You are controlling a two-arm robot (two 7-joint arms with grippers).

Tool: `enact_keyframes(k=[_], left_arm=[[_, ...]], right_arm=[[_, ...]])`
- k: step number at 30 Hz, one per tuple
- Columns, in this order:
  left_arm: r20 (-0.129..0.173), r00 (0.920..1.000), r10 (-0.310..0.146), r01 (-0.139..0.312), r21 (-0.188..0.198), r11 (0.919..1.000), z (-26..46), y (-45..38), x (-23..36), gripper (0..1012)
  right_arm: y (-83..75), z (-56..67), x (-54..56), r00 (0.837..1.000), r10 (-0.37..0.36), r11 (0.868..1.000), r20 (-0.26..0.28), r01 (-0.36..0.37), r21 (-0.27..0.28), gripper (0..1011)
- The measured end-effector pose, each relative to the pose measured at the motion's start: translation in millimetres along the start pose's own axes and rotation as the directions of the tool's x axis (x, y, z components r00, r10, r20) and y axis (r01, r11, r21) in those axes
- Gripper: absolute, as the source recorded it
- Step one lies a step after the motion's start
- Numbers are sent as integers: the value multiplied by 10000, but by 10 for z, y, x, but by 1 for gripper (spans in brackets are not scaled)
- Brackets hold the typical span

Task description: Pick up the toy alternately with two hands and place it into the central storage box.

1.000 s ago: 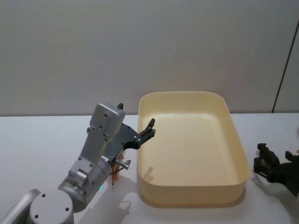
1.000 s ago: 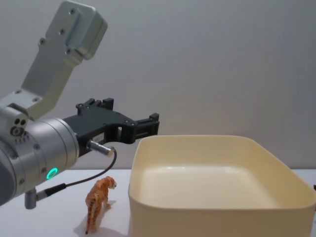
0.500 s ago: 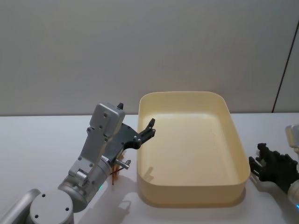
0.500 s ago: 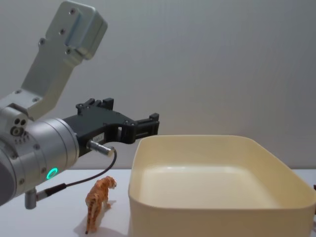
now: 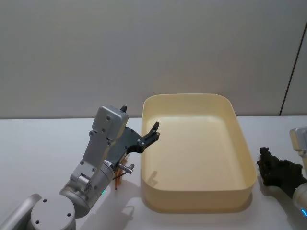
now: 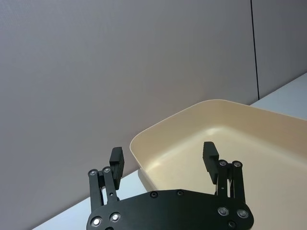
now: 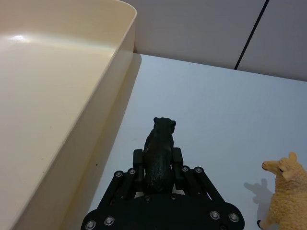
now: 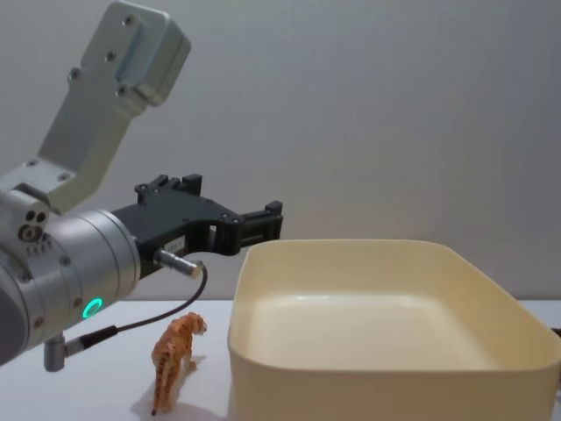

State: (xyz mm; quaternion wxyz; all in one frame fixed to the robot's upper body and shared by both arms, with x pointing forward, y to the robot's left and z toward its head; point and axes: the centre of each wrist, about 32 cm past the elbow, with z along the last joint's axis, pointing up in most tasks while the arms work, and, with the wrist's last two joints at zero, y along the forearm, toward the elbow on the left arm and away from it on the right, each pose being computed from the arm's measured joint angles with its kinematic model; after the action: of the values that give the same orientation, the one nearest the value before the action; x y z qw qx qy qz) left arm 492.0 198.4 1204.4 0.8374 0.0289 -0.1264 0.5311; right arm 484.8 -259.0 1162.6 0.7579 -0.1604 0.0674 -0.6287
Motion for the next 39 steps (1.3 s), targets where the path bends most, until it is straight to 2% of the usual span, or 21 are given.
enact_keyframes(k=[2,9,14,20,24,31,39], left_arm=[[1,10000,0,0,0,10000,0,0,0,1001],[0,10000,1,-1,1,10000,0,0,0,1001],[0,10000,0,0,0,10000,0,0,0,1001],[0,10000,0,0,0,10000,0,0,0,1001],[0,10000,0,0,0,10000,0,0,0,1001],[1,10000,0,0,0,10000,0,0,0,1001],[0,10000,0,0,1,10000,0,0,0,1001]], right_arm=[[0,0,0,10000,2,10000,10,-2,2,313],[-20,-8,-1,9999,-18,9998,157,14,201,313],[-64,5,-4,9993,-53,9980,372,30,635,313],[-125,90,-15,9982,-67,9905,603,-17,1372,313],[-159,182,-24,9976,-35,9827,698,-95,1849,313],[-189,492,-68,9964,229,9546,814,-460,2942,313],[-124,726,-147,9920,854,9326,933,-1126,3430,312]])
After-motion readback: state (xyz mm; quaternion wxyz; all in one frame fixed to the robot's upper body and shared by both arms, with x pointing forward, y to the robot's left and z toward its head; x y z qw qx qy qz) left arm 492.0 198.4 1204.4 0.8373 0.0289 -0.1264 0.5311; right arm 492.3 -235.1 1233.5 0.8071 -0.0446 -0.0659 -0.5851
